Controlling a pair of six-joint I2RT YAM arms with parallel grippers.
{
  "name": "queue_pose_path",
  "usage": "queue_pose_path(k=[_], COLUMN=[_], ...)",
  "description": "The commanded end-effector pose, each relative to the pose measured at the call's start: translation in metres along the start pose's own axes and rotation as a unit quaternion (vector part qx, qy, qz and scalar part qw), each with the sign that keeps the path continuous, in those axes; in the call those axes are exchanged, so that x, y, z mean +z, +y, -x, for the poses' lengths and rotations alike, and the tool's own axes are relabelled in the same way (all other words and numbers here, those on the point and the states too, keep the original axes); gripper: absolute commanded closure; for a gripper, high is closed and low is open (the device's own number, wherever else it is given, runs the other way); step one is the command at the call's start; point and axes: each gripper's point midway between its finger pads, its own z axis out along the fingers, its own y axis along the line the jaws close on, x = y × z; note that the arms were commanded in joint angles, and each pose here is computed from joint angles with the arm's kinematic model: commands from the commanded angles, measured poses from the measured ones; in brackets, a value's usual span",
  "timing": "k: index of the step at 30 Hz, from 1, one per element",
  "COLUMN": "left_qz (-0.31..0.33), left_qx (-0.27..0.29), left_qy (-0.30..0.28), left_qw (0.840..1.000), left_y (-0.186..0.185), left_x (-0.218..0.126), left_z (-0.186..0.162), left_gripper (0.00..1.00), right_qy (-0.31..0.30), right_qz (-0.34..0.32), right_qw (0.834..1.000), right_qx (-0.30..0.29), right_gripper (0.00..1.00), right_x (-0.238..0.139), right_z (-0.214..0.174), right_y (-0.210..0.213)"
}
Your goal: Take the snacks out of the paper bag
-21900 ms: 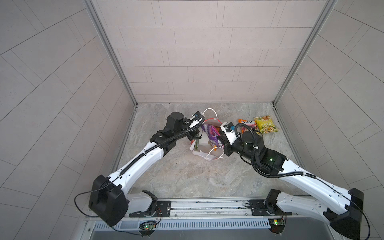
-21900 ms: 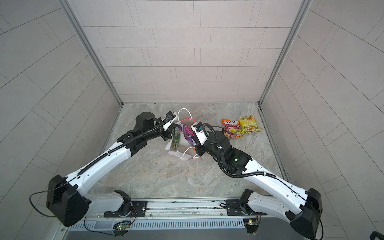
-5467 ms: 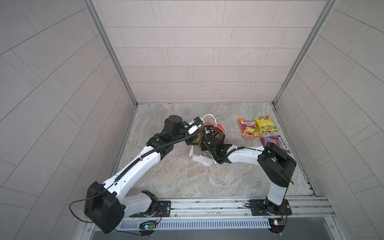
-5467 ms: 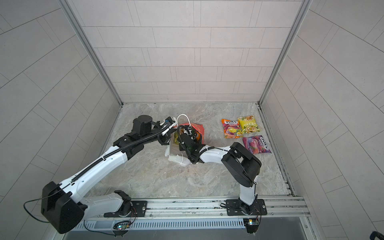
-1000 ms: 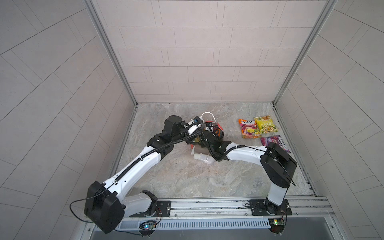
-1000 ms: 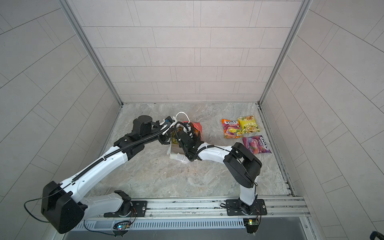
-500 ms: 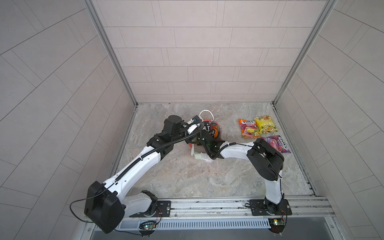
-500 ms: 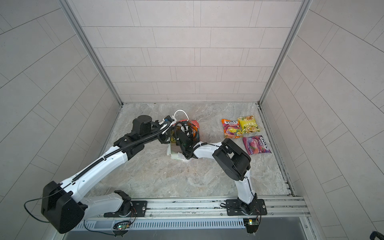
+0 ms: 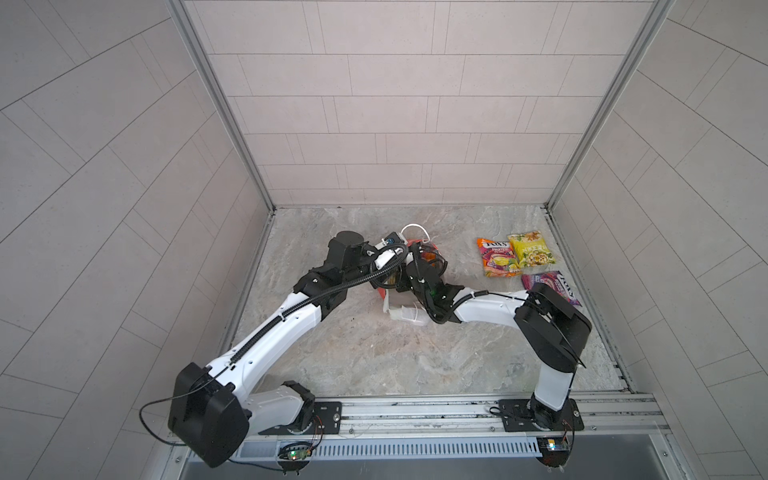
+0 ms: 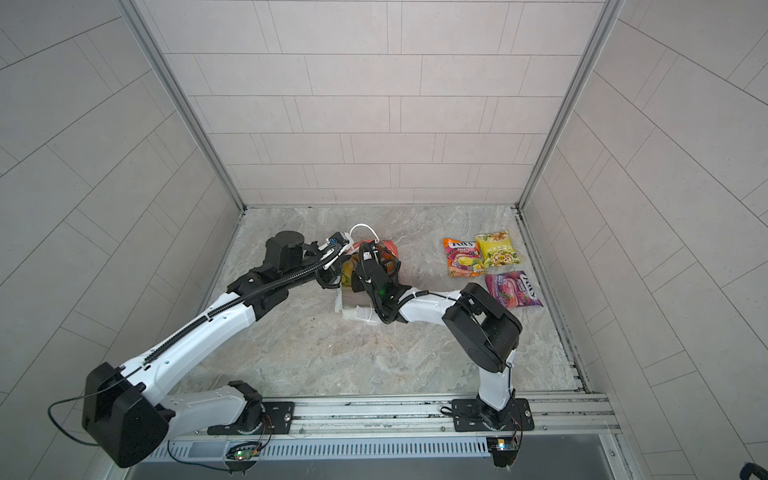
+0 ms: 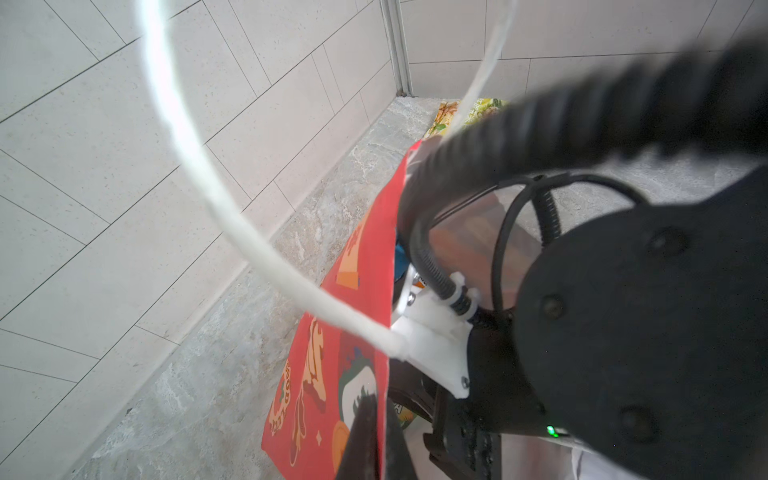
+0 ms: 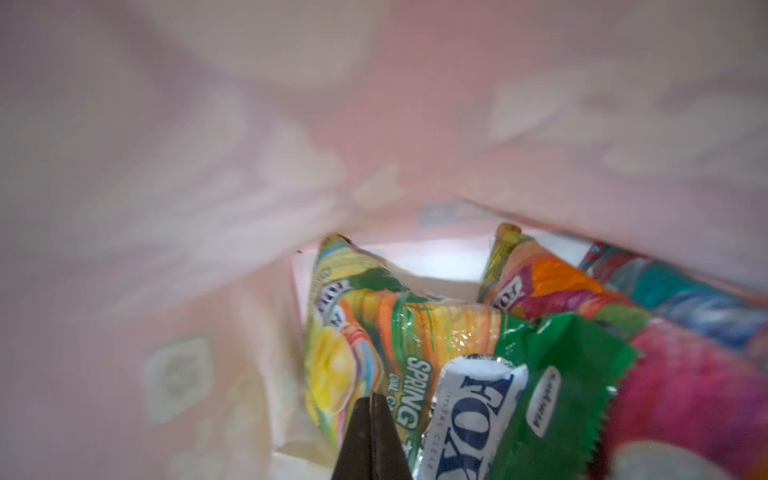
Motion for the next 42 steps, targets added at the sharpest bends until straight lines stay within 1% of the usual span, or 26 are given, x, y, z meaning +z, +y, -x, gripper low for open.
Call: queue_pose_path(k=[1, 5, 7, 9, 11, 12, 14, 16, 18, 20, 25, 31, 39, 42], left_qz=[-0.006, -0.006, -0.008, -0.008, -0.007, -0.006, -0.005, -0.004, -0.005, -0.005, -0.005, -0.007, -0.005, -0.004], left_qx=[0.008, 0.007, 0.007, 0.007, 0.007, 0.007, 0.007, 0.008, 0.008, 0.008, 0.008, 0.009, 0.009, 0.01], left_qy=[-0.021, -0.019, -0.019, -0.019, -0.018, -0.018, -0.017, -0.016, -0.017, -0.016, -0.019, -0.02, -0.019, -0.021], left_qw=[1.0, 1.0, 1.0, 1.0, 1.0, 1.0, 1.0, 1.0, 1.0, 1.0, 1.0, 1.0, 1.0, 1.0], left_y=[-0.004, -0.004, -0.004, -0.005, -0.004, -0.004, -0.004, -0.003, -0.004, -0.004, -0.003, -0.004, -0.004, -0.003], left_x=[-0.004, -0.003, -0.002, -0.001, -0.002, -0.002, -0.002, -0.002, -0.002, -0.002, -0.002, -0.002, -0.003, -0.004], left_z=[0.009, 0.008, 0.008, 0.008, 0.008, 0.008, 0.007, 0.007, 0.007, 0.007, 0.008, 0.009, 0.008, 0.009], left_gripper=[1.0, 1.0, 1.0, 1.0, 1.0, 1.0, 1.0, 1.0, 1.0, 1.0, 1.0, 1.0, 1.0, 1.0], right_qy=[-0.018, -0.011, 0.008, 0.02, 0.027, 0.033, 0.051, 0.066, 0.072, 0.074, 0.1, 0.123, 0.142, 0.146], right_qz=[0.024, 0.017, 0.0, -0.015, -0.046, -0.064, -0.101, -0.132, -0.157, -0.169, -0.169, -0.167, -0.164, -0.168], right_qw=[1.0, 1.0, 1.0, 0.999, 0.997, 0.996, 0.99, 0.985, 0.981, 0.979, 0.978, 0.976, 0.975, 0.973], right_qx=[-0.004, -0.013, -0.023, -0.036, -0.048, -0.06, -0.08, -0.089, -0.089, -0.082, -0.064, -0.06, -0.058, -0.053], right_gripper=[1.0, 1.0, 0.99, 0.85, 0.71, 0.66, 0.6, 0.56, 0.55, 0.54, 0.56, 0.59, 0.59, 0.57], right_x=[-0.019, -0.03, -0.03, -0.031, -0.037, -0.04, -0.046, -0.053, -0.062, -0.07, -0.075, -0.059, -0.03, -0.022], right_z=[0.019, 0.02, 0.017, 0.016, 0.017, 0.018, 0.018, 0.022, 0.025, 0.027, 0.019, 0.006, -0.008, -0.014], right_y=[0.008, 0.003, -0.001, -0.005, -0.013, -0.017, -0.025, -0.034, -0.043, -0.049, -0.054, -0.053, -0.044, -0.044])
